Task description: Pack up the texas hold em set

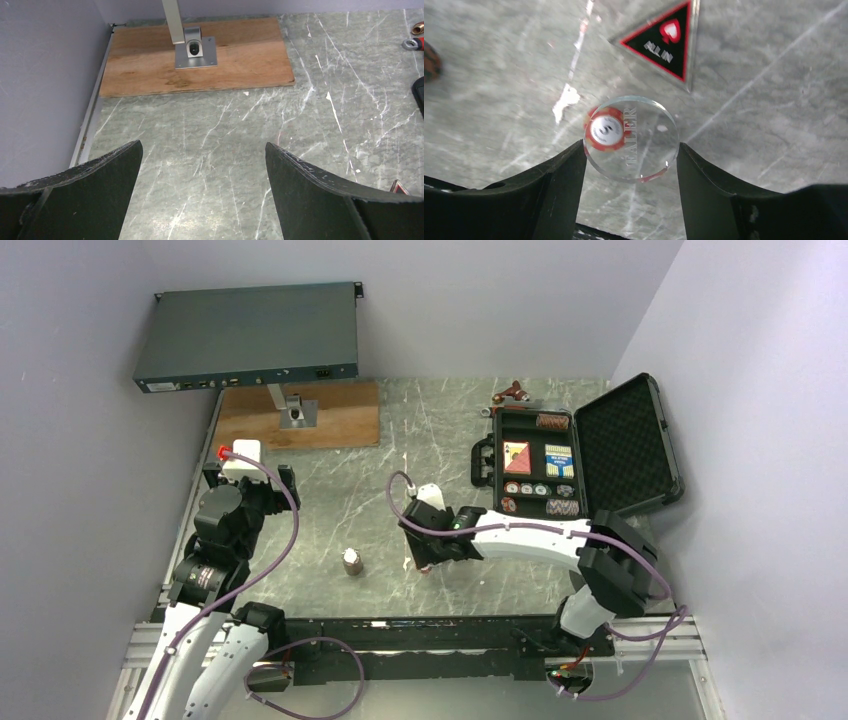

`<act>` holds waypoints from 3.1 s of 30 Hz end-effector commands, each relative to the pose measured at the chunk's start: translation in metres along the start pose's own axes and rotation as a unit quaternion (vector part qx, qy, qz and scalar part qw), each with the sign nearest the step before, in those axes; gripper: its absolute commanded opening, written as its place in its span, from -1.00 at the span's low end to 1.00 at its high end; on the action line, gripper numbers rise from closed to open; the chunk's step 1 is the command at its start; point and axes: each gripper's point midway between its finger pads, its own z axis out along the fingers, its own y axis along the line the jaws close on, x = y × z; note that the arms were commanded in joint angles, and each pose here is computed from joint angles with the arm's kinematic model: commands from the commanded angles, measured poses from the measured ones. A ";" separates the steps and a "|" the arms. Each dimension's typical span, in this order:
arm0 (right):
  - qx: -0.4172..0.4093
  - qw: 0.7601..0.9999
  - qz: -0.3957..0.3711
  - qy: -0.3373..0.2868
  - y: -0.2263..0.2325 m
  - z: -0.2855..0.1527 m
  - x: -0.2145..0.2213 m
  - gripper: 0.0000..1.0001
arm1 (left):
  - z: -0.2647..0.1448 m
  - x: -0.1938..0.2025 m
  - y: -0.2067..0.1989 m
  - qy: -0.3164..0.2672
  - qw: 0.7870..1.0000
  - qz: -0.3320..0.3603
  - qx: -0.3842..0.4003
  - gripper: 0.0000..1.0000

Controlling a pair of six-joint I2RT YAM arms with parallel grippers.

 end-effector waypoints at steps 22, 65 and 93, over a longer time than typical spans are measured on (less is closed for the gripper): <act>-0.005 0.992 0.033 -0.119 -0.027 0.012 -0.172 -0.06 | 0.000 -0.005 -0.007 -0.010 1.000 -0.006 0.018 0.99; 0.262 0.897 0.339 -0.112 -0.369 -0.017 -0.140 -0.04 | 0.002 -0.003 -0.010 -0.004 1.000 -0.007 0.026 0.98; 0.259 0.894 0.352 -0.103 -0.380 0.006 -0.131 0.08 | 0.006 0.001 -0.010 0.005 1.000 -0.004 0.024 0.98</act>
